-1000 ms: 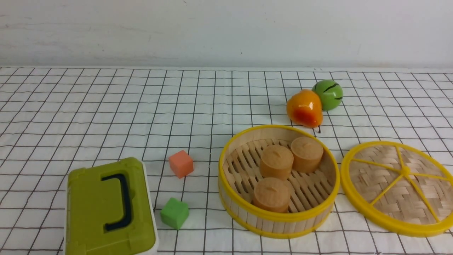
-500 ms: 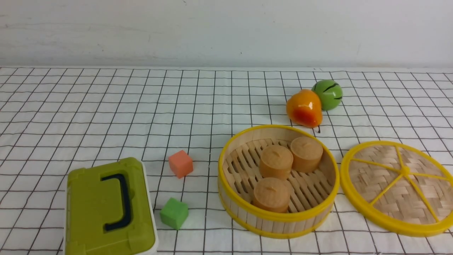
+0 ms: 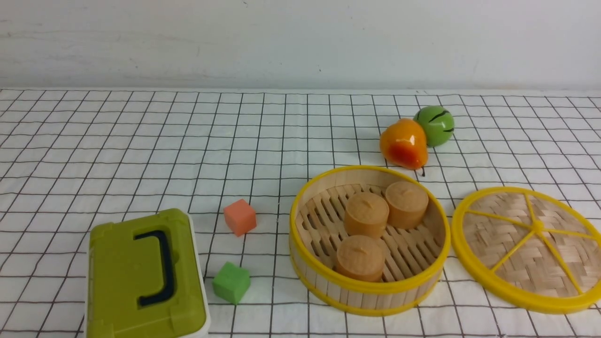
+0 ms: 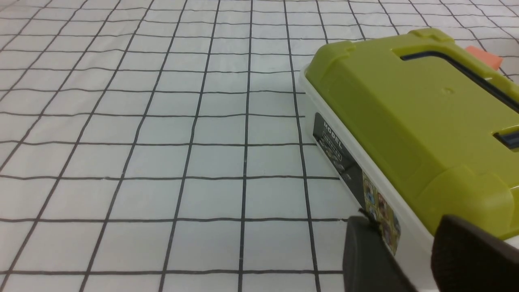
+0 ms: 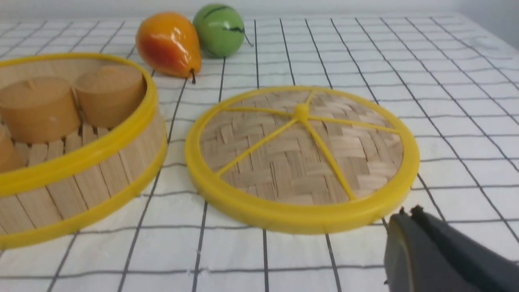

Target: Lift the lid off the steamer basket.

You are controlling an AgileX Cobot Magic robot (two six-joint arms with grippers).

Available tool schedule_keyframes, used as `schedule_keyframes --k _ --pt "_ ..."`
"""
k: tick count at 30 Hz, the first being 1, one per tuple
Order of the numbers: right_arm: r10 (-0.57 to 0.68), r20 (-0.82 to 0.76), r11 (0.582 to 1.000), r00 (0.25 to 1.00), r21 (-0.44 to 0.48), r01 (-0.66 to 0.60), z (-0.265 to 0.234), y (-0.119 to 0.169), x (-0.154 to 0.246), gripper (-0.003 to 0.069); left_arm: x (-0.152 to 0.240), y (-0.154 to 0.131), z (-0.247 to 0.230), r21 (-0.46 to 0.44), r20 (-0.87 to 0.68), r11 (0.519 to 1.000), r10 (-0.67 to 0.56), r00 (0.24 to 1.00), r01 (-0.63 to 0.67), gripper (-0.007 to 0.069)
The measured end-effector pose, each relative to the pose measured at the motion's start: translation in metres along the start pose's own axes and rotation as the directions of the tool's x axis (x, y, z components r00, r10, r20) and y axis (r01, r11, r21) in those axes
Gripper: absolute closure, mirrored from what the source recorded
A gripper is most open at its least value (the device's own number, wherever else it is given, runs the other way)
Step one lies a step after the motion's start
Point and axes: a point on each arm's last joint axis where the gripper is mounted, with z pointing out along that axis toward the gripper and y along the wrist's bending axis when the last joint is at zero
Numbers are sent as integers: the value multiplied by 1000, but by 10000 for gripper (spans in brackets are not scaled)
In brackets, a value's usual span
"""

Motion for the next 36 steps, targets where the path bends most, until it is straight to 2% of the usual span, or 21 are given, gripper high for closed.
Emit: schedule_keyframes --k 9,19,36 --pt "-3 -65 1000 998 4 4 -1 0 4 683 0 0 0 0 0 1000 0 1000 0 386" --pt "-20 -71 999 997 -51 17 -1 3 5 683 0 0 0 0 0 1000 0 1000 0 386" --pt "-24 -71 998 997 -52 20 -1 3 5 673 0 0 0 0 0 1000 0 1000 0 386"
